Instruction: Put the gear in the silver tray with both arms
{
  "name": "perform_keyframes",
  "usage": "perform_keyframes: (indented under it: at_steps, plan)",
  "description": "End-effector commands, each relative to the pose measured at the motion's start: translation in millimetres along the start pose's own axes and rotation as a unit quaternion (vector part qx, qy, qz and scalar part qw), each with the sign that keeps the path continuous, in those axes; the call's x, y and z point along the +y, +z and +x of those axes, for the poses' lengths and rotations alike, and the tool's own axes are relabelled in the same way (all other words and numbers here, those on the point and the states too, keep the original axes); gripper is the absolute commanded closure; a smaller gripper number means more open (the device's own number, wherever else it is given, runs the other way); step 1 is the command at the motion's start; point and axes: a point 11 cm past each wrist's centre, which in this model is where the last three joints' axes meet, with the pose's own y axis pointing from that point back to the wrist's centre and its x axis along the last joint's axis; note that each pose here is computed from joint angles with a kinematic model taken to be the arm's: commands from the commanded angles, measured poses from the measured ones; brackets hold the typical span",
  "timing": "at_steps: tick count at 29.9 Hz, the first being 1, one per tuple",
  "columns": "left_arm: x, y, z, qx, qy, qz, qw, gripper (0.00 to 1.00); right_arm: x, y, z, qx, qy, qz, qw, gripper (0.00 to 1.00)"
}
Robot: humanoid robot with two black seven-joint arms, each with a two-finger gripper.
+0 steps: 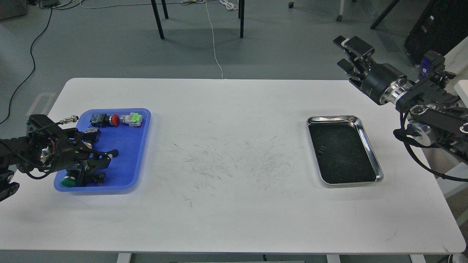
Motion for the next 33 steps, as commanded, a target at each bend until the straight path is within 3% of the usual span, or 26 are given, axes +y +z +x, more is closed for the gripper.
perform_keyframes:
  at_steps: [1,5,7,19,25,33]
  plan:
    - [-3,-1,8,0.01,0.01,0.002,1.0,0.2,0,0,0,0.0,0.0,0.0,1.0,0.16]
    - [-2,-4,5,0.047,0.008,0.012,0.999,0.14,0,0,-1,0.001,-0.001,0.0,1.0,0.16]
    - [-4,2,6,0.073,0.004,0.004,0.997,0.04,0,0,-1,0.0,-0.001,0.0,1.0,0.16]
    - [0,-9,31,0.194,0.066,0.023,0.979,0.02,0,1,-2,0.0,-0.002,-0.001,1.0,0.16]
    - [8,-21,56,0.349,0.135,0.023,0.927,0.01,0,1,-2,0.0,-0.002,-0.002,1.0,0.16]
    - [44,-59,92,0.534,0.22,-0.002,0.816,0.01,0,-1,-2,0.0,-0.005,0.001,1.0,0.16]
